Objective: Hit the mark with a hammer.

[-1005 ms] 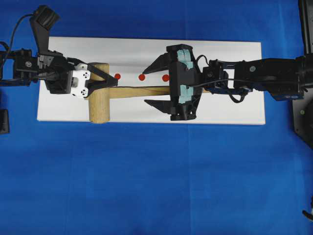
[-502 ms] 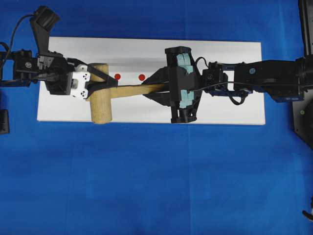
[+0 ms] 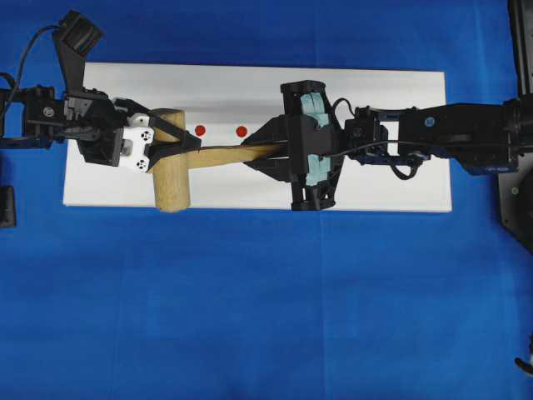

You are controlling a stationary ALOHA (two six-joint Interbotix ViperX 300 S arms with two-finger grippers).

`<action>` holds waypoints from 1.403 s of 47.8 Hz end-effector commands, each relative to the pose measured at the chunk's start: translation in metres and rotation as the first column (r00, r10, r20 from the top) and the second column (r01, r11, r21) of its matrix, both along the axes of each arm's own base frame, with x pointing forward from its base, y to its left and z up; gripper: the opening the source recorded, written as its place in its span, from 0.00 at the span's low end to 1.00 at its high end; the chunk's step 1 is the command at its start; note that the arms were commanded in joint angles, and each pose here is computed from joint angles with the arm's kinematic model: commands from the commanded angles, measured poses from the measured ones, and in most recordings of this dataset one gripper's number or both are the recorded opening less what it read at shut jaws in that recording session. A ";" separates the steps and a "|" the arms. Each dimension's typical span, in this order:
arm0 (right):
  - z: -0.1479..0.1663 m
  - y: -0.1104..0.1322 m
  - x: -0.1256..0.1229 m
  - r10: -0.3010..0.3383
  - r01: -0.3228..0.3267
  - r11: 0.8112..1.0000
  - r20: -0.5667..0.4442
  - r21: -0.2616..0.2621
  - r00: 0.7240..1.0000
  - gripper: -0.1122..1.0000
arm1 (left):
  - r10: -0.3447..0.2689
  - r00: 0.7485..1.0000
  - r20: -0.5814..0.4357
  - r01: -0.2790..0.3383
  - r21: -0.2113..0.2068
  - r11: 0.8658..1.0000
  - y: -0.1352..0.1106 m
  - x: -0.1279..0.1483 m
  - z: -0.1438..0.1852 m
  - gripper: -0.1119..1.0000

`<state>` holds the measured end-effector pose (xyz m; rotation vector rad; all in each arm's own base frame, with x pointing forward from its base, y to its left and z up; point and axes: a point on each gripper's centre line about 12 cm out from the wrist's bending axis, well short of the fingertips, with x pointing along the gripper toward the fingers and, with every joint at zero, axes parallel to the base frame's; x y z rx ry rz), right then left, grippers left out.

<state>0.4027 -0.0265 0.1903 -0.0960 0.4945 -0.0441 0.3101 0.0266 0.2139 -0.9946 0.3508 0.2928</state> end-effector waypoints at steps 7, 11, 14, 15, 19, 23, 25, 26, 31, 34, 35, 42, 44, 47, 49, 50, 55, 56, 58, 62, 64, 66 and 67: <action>0.011 -0.002 0.003 -0.009 0.009 1.000 0.036 0.007 0.999 0.17 | -0.005 0.998 0.056 0.004 0.015 1.000 0.001 0.006 0.018 0.79; 0.011 -0.002 0.003 -0.013 0.012 1.000 0.036 0.014 0.999 0.17 | 0.004 0.998 0.056 -0.004 0.013 1.000 0.003 0.005 0.017 0.90; 0.011 -0.001 0.003 -0.014 0.014 1.000 0.035 0.019 0.999 0.17 | 0.012 0.998 0.056 -0.013 0.015 1.000 0.006 0.004 0.017 0.87; 0.011 -0.001 0.003 -0.014 0.014 1.000 0.035 0.019 0.999 0.17 | 0.016 0.998 0.056 -0.017 0.013 1.000 0.007 0.003 0.017 0.87; 0.012 0.001 0.002 -0.013 0.012 1.000 0.035 0.024 0.999 0.17 | 0.021 0.998 0.054 -0.022 0.014 1.000 0.008 0.000 0.017 0.87; 0.013 0.002 -0.003 -0.017 0.016 0.999 0.036 0.032 0.999 0.17 | 0.028 0.998 0.055 -0.028 0.010 1.000 0.009 -0.006 0.016 0.87; 0.013 0.001 -0.006 -0.021 0.020 0.999 0.036 0.036 0.999 0.17 | 0.028 0.998 0.058 -0.029 0.009 1.000 0.008 -0.011 0.016 0.87; 0.015 0.002 -0.008 -0.022 0.020 0.999 0.039 0.038 0.999 0.17 | 0.029 0.998 0.061 -0.030 0.008 1.000 0.008 -0.013 0.016 0.87; 0.017 0.002 -0.018 -0.028 0.026 0.999 0.042 0.044 0.999 0.17 | 0.028 0.997 0.071 -0.029 0.010 1.000 0.007 -0.025 0.017 0.87; 0.020 0.002 -0.024 -0.029 0.027 0.998 0.047 0.048 0.998 0.17 | 0.028 0.996 0.082 -0.029 0.011 1.000 0.006 -0.033 0.017 0.87; 0.020 0.003 -0.026 -0.030 0.028 0.998 0.049 0.049 0.998 0.17 | 0.028 0.996 0.084 -0.029 0.011 1.000 0.005 -0.036 0.017 0.87; 0.022 0.003 -0.039 -0.035 0.032 0.998 0.052 0.054 0.998 0.17 | 0.024 0.993 0.118 -0.027 0.022 0.999 0.003 -0.056 0.020 0.87; 0.022 0.003 -0.041 -0.036 0.033 0.998 0.052 0.056 0.998 0.17 | 0.023 0.992 0.126 -0.027 0.028 0.999 0.003 -0.062 0.022 0.87; 0.023 0.003 -0.044 -0.039 0.036 0.997 0.053 0.061 0.998 0.17 | 0.017 0.991 0.130 -0.023 0.042 0.999 0.002 -0.069 0.023 0.87; 0.023 0.003 -0.045 -0.043 0.039 0.997 0.054 0.067 0.998 0.17 | 0.014 0.992 0.127 -0.021 0.056 0.998 0.002 -0.073 0.023 0.87; 0.023 0.003 -0.045 -0.045 0.041 0.997 0.055 0.069 0.997 0.17 | 0.011 0.992 0.124 -0.019 0.064 0.998 0.002 -0.075 0.023 0.87; 0.024 0.003 -0.044 -0.053 0.048 0.995 0.058 0.083 0.997 0.17 | -0.012 0.994 0.108 -0.003 0.134 0.991 0.003 -0.082 0.024 0.86; 0.024 0.004 -0.044 -0.055 0.050 0.995 0.058 0.087 0.997 0.17 | -0.019 0.995 0.102 0.003 0.150 0.989 0.003 -0.083 0.023 0.86; 0.026 0.005 -0.044 -0.060 0.054 0.994 0.063 0.098 0.996 0.17 | -0.033 0.995 0.092 0.016 0.186 0.982 0.003 -0.084 0.023 0.86; 0.027 0.007 -0.043 -0.076 0.067 0.989 0.065 0.132 0.995 0.17 | -0.068 0.995 0.067 0.048 0.270 0.962 0.003 -0.085 0.022 0.86; 0.027 0.009 -0.042 -0.085 0.074 0.985 0.066 0.154 0.994 0.17 | -0.091 0.995 0.047 0.071 0.323 0.944 0.003 -0.085 0.021 0.86; 0.028 0.011 -0.042 -0.091 0.078 0.982 0.067 0.174 0.994 0.17 | -0.108 0.993 0.037 0.088 0.364 0.927 0.003 -0.085 0.022 0.86; 0.028 0.012 -0.042 -0.094 0.081 0.980 0.066 0.183 0.993 0.17 | -0.116 0.993 0.031 0.095 0.386 0.918 0.004 -0.086 0.022 0.86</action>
